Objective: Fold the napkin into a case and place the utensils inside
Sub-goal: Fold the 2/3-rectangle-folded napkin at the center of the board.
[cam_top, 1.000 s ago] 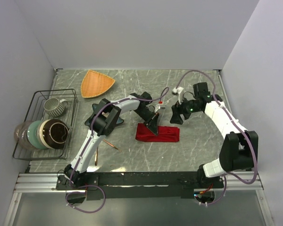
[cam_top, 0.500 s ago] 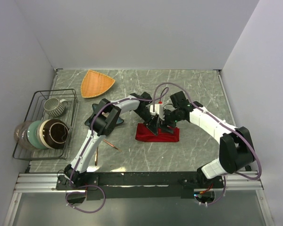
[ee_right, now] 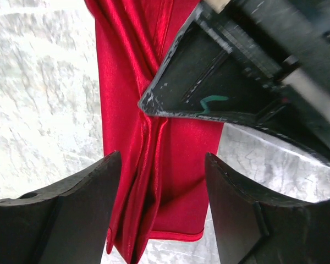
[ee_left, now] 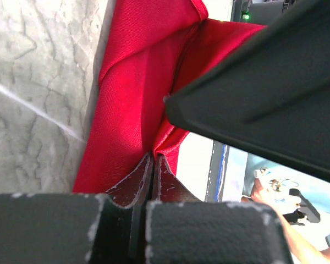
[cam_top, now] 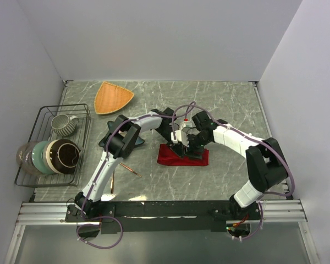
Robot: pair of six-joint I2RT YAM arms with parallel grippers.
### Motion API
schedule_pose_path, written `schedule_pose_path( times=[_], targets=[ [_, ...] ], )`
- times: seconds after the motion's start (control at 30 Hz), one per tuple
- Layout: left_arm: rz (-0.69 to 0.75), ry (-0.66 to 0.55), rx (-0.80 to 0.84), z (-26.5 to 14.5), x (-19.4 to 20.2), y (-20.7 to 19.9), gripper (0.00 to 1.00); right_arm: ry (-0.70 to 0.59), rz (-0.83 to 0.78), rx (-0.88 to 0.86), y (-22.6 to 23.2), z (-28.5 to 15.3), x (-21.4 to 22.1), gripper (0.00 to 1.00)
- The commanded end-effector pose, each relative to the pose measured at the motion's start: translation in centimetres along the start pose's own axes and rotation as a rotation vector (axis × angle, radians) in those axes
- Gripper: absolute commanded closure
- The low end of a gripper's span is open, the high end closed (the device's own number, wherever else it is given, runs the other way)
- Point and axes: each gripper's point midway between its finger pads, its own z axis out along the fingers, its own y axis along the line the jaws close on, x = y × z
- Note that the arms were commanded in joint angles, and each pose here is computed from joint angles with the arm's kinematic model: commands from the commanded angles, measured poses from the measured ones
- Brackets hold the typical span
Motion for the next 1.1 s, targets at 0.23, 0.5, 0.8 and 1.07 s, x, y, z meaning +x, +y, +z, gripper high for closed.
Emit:
schedule_pose_path(
  times=[0.23, 0.5, 0.8, 1.07],
  targets=[
    [-0.049, 0.025, -0.092, -0.1, 1.8, 4.3, 0.99, 0.064, -0.085, -0.027, 0.0, 0.7, 1.2, 0.49],
    [-0.040, 0.024, -0.096, -0.3, 1.8, 4.3, 0.92, 0.106, -0.025, 0.026, -1.5, 0.9, 1.8, 1.00],
    [-0.025, -0.034, -0.027, -1.5, 0.4, 3.2, 0.62, 0.143, -0.009, 0.038, -1.5, 0.7, 2.8, 1.00],
    [0.038, -0.143, 0.038, -3.9, -2.8, -0.7, 0.59, 0.199, -0.018, 0.022, -1.3, 1.4, 4.4, 1.00]
  ],
)
